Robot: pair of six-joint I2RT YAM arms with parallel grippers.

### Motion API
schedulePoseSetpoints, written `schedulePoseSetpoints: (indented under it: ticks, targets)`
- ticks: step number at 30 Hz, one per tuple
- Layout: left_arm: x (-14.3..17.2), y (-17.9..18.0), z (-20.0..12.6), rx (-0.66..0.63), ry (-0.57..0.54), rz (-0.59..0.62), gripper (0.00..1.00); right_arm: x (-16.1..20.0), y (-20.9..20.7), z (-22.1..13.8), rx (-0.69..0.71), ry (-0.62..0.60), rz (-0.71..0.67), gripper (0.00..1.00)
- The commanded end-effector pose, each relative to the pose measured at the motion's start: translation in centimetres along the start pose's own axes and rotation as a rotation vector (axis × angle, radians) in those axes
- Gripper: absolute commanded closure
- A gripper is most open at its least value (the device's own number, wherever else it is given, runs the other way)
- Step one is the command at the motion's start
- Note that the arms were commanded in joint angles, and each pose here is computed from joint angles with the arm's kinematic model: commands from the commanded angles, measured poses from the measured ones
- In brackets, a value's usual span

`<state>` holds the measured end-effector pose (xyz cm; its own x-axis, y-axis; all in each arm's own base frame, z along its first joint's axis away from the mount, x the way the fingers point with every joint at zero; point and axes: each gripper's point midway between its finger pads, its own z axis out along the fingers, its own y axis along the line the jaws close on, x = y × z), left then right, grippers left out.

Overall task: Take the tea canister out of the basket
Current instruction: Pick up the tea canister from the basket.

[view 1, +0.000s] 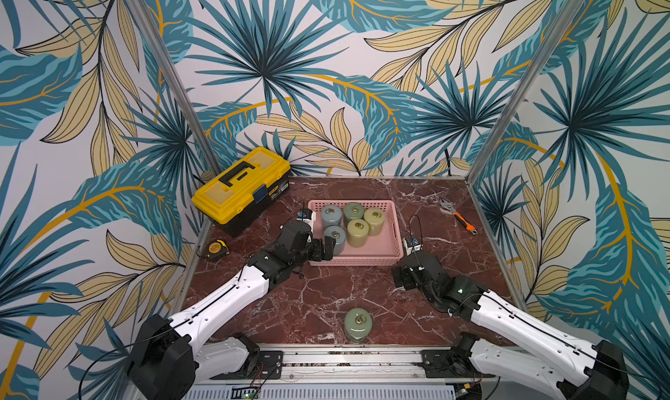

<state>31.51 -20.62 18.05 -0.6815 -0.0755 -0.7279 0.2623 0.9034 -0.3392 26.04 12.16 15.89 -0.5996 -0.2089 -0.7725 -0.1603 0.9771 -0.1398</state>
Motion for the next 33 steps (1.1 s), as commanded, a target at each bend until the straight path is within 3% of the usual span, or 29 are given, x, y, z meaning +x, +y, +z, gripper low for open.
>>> schedulePoseSetpoints:
  ticks: [1,12,25,33]
  targets:
    - [-1.2,-0.4,0.1,-0.045,0.002,0.039,0.0,-0.9,0.4,0.6,-0.022,-0.069,0.008,0.01]
    - [-0.5,-1.0,3.6,-0.107,0.121,0.088,0.0,-0.7,2.2,2.3,-0.11,-0.161,0.03,0.01]
    - [0.4,-0.6,7.5,-0.18,0.238,0.12,0.0,-0.1,2.9,2.9,-0.133,-0.133,0.027,0.01]
    - [0.4,-0.3,9.1,-0.216,0.25,0.127,0.0,-0.2,2.5,2.6,-0.124,-0.146,0.034,0.01]
